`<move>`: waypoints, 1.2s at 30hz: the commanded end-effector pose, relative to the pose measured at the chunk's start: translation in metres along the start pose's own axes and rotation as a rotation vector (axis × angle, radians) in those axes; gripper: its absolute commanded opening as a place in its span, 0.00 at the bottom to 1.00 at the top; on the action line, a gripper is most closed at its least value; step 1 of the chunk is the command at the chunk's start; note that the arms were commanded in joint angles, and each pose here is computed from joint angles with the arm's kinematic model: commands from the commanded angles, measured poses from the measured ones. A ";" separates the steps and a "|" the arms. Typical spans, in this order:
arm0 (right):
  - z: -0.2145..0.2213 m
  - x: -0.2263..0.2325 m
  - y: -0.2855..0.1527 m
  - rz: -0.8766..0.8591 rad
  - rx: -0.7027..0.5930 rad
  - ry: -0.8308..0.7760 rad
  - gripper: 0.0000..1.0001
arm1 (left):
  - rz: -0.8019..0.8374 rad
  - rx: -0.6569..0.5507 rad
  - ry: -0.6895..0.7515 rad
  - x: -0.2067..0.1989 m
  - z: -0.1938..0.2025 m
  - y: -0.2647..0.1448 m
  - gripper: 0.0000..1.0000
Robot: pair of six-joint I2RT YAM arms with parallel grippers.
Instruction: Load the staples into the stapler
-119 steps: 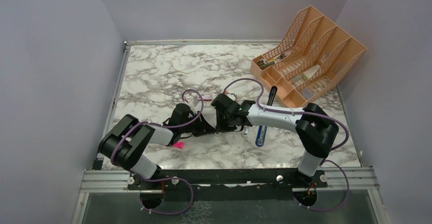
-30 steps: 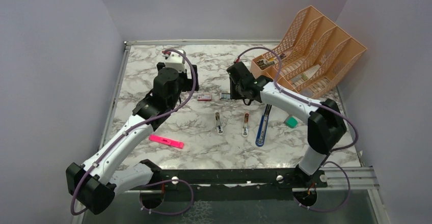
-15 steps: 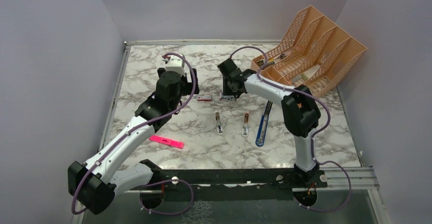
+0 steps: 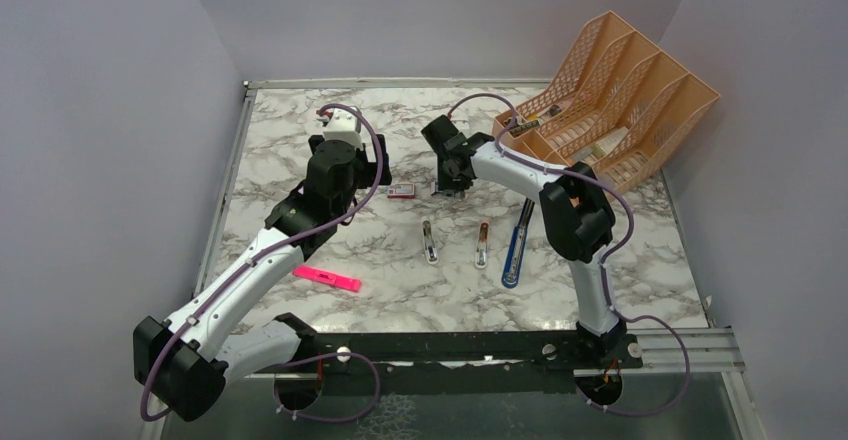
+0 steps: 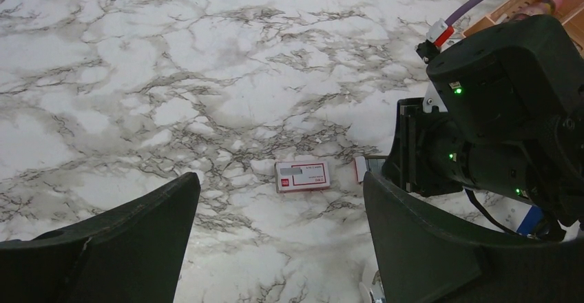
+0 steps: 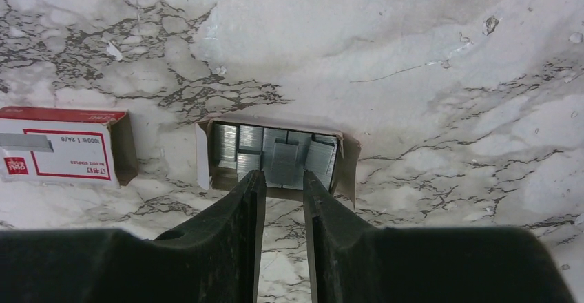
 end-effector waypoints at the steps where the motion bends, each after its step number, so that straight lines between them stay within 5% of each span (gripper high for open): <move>1: 0.000 -0.004 0.004 0.038 0.018 0.008 0.31 | -0.035 -0.003 -0.005 0.006 0.000 -0.001 0.88; 36: 0.011 0.001 0.018 0.005 0.066 0.007 0.31 | -0.048 0.021 0.007 0.007 0.006 0.004 0.89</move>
Point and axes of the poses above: each gripper's point midway between its finger pads, its own y axis out along the fingers, its own x axis along the line the jaws close on, z = x × y, the point moved 6 cm from there along -y, back along the fingers, and after that the axes turned 4 degrees about -y, right-handed, at the moved point
